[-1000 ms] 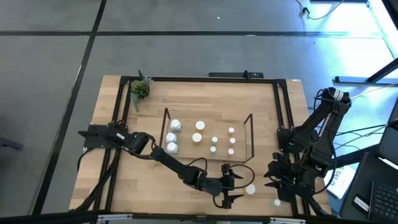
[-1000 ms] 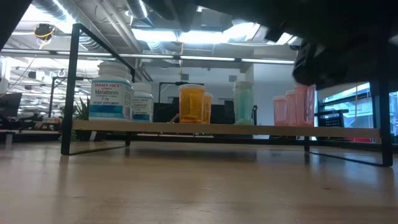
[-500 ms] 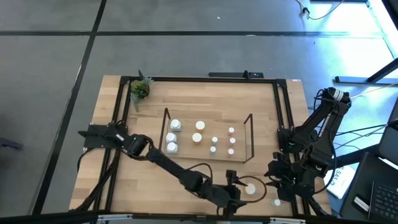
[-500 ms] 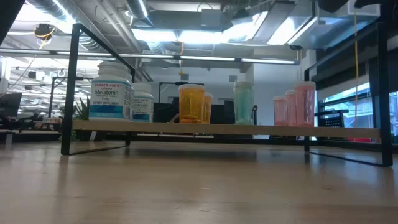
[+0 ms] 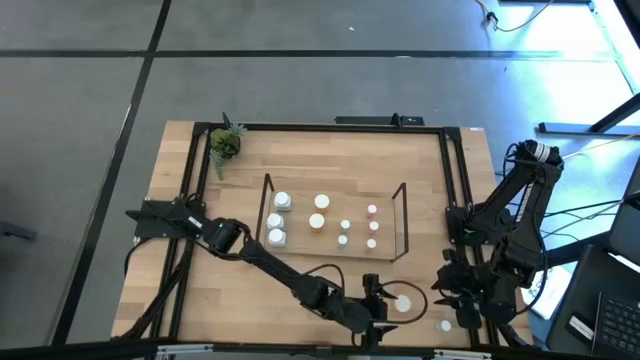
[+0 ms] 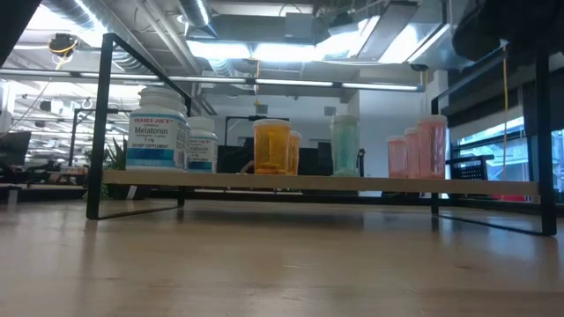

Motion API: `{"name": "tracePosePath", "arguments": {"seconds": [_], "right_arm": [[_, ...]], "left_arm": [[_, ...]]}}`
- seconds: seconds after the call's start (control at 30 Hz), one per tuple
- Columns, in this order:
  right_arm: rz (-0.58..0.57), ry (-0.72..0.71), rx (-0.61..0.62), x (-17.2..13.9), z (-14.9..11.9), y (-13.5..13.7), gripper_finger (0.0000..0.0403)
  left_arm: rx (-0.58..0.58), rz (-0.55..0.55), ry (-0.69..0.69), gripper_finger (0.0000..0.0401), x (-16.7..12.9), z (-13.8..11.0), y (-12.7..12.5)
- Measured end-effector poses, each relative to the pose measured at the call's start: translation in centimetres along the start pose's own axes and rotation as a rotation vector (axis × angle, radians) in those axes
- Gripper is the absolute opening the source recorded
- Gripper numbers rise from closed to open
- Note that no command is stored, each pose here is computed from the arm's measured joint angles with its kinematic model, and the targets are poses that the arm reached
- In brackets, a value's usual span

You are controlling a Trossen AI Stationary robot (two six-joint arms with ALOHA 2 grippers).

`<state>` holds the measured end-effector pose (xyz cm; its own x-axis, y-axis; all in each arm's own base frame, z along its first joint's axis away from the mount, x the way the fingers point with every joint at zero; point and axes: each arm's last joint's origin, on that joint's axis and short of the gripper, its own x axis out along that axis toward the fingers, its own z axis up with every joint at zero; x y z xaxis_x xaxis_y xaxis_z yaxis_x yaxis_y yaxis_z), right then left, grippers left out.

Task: Pick and place medicine bottles onto shelf by color
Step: Put the orange pill bottle on the shelf aligned with the other orange pill bottle

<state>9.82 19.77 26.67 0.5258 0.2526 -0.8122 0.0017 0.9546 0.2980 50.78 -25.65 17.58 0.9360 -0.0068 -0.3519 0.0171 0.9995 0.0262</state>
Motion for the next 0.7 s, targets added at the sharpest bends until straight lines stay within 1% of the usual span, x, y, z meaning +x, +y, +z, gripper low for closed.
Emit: {"name": "tracePosePath", "arguments": {"seconds": [0.1, 0.2, 0.47, 0.7], "right_arm": [[0.0, -0.005, -0.004, 0.0, -0.1, 0.0, 0.0172], [-0.001, -0.007, -0.004, 0.0, -0.1, 0.0, 0.0172], [-0.006, -0.018, -0.007, 0.0, -0.1, 0.0, 0.0172], [-0.006, -0.017, -0.01, 0.0, -0.1, 0.0, 0.0172]], "left_arm": [[-0.02, 0.006, 0.005, 0.0326, 0.6, -0.7, 0.2], [-0.01, 0.019, 0.048, 0.0326, 1.4, -2.1, 0.7], [-0.038, 0.055, 0.06, 0.0326, 3.1, -4.1, 1.7], [-0.063, 0.053, 0.026, 0.0326, 3.6, -3.9, 2.5]]}}
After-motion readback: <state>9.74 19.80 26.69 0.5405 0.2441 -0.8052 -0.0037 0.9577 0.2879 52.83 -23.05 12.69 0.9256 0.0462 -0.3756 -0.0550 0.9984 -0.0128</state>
